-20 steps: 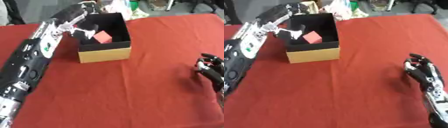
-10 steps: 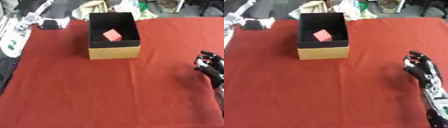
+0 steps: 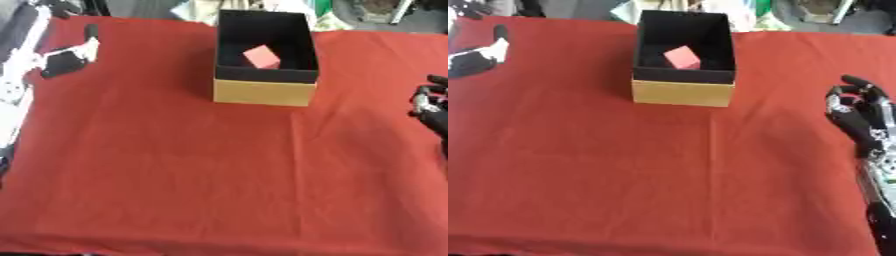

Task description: Pick up objects on the table and place them in the box.

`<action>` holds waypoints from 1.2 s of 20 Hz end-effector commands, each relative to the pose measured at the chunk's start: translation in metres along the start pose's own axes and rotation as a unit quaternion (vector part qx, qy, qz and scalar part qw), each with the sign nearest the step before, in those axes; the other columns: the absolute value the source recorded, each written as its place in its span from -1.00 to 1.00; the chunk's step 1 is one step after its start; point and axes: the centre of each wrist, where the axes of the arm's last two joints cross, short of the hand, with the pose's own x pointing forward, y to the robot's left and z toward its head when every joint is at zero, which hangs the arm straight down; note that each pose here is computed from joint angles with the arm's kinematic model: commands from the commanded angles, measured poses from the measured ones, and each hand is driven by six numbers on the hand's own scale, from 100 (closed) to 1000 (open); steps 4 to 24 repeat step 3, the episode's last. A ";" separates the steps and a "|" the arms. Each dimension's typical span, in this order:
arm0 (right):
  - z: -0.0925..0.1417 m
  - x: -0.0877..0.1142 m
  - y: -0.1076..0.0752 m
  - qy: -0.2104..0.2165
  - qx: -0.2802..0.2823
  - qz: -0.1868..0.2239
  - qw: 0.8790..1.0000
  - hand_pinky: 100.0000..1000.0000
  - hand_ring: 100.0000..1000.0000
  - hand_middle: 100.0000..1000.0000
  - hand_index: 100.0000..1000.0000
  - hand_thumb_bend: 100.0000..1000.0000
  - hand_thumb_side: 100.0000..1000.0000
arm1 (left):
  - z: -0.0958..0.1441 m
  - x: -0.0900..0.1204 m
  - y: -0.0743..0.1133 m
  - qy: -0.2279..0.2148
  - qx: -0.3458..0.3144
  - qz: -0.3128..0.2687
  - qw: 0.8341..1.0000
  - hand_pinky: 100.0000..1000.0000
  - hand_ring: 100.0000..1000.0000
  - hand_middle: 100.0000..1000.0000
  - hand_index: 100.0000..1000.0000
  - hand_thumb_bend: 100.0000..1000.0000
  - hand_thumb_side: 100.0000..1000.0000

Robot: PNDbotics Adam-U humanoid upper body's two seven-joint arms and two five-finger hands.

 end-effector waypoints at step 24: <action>-0.003 0.020 -0.004 -0.040 -0.007 0.011 0.999 -0.10 0.15 0.21 0.49 -1.00 -1.00 | 0.021 0.012 -0.001 0.031 0.026 0.059 0.997 0.38 0.42 0.51 0.82 -1.00 -0.68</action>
